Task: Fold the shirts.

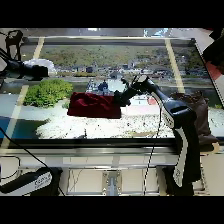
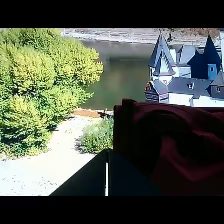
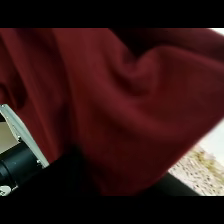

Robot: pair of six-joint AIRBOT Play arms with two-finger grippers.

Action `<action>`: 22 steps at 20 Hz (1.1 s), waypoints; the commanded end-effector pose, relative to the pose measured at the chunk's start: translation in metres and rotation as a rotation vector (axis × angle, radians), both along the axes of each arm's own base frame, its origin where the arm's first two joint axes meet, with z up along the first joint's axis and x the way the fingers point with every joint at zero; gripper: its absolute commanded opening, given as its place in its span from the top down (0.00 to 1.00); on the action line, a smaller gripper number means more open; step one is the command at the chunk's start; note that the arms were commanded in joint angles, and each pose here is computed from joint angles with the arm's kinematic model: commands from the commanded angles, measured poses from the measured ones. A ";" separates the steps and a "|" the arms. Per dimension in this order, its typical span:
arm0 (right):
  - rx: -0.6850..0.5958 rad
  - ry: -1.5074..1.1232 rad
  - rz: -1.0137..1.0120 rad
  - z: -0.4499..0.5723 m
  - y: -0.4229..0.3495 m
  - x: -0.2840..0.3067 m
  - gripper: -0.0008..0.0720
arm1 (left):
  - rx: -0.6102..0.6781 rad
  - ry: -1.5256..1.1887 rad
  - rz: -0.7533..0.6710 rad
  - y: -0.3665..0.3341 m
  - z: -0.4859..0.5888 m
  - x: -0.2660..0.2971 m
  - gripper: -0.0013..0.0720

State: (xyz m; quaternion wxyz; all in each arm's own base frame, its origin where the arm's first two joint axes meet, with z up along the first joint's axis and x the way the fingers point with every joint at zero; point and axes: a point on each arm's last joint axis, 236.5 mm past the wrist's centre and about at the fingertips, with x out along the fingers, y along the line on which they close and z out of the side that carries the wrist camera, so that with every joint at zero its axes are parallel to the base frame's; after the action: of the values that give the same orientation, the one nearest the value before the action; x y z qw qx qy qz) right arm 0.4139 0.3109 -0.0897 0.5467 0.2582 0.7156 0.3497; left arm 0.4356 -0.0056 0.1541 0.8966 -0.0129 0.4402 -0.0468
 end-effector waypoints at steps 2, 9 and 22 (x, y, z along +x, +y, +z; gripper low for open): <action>0.078 -0.026 0.062 0.014 0.047 -0.018 0.98 | -0.001 0.033 -0.005 -0.001 -0.005 -0.006 0.97; -0.002 -0.306 0.084 0.125 -0.029 0.036 0.98 | -0.001 0.034 -0.006 -0.001 -0.005 -0.007 0.97; -0.570 -0.352 -0.675 0.269 -0.450 -0.036 0.98 | -0.001 0.041 -0.007 -0.001 -0.006 -0.008 0.97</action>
State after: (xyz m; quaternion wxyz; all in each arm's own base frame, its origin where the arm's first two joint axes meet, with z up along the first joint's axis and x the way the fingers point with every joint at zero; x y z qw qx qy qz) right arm 0.4335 -0.0719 0.1632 0.7978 0.2250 0.5550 0.0703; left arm 0.4278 -0.0067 0.1484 0.8873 -0.0133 0.4584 -0.0493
